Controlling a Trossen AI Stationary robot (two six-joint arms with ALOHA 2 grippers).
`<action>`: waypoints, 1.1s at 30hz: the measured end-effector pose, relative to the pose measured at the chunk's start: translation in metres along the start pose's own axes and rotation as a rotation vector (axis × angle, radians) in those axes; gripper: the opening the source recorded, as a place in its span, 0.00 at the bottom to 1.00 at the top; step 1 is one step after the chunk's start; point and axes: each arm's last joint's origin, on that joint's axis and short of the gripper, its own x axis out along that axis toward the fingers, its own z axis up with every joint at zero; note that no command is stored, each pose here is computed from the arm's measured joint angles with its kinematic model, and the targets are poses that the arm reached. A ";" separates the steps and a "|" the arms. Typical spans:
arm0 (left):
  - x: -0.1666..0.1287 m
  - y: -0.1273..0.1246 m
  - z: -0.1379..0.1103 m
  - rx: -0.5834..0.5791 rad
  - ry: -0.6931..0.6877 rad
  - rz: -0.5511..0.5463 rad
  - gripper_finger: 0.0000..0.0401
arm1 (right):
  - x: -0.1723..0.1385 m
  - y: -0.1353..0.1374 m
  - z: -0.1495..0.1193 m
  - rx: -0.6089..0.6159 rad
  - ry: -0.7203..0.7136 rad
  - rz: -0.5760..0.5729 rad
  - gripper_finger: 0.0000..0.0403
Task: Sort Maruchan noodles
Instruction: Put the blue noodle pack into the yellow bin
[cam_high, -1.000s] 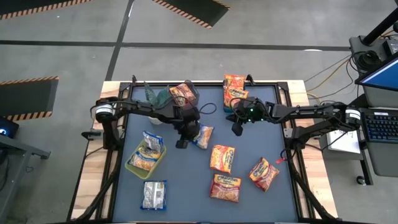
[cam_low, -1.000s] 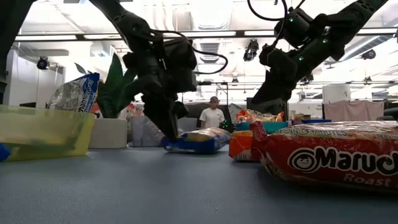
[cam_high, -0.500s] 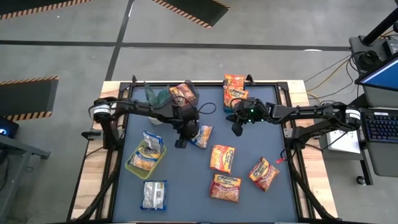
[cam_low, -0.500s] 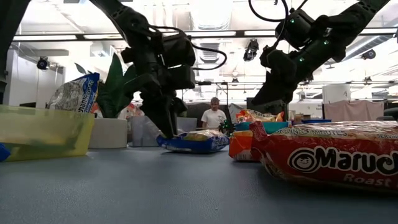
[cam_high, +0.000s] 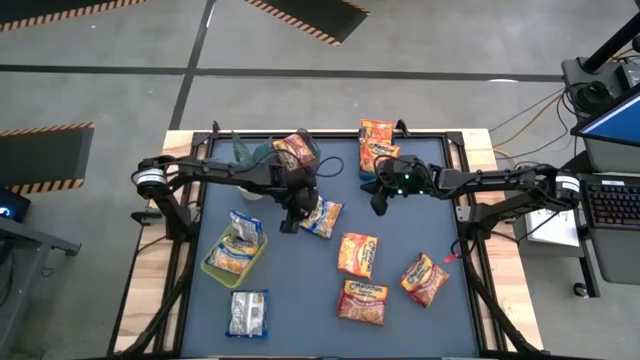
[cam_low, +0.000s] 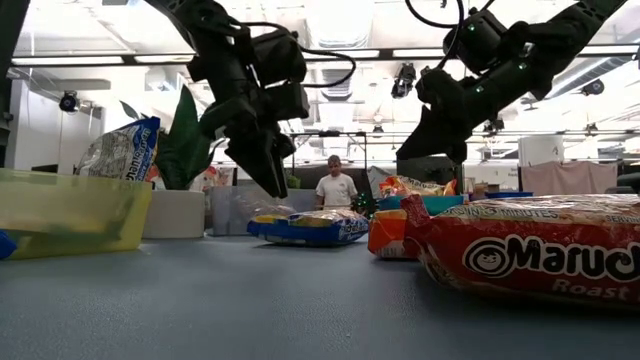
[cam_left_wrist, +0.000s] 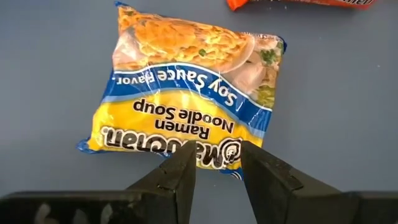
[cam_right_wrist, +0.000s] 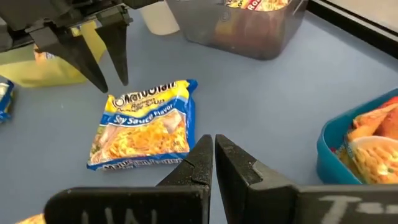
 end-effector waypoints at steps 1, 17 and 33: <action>-0.001 0.000 0.000 0.000 -0.002 0.001 0.27 | 0.000 0.000 0.000 0.007 -0.003 0.003 0.02; 0.008 -0.006 -0.008 -0.084 -0.012 -0.001 0.20 | 0.012 0.023 -0.002 0.038 -0.042 0.104 0.02; 0.000 -0.017 -0.009 -0.063 -0.036 0.020 0.09 | 0.048 0.028 0.001 0.093 0.158 0.075 0.02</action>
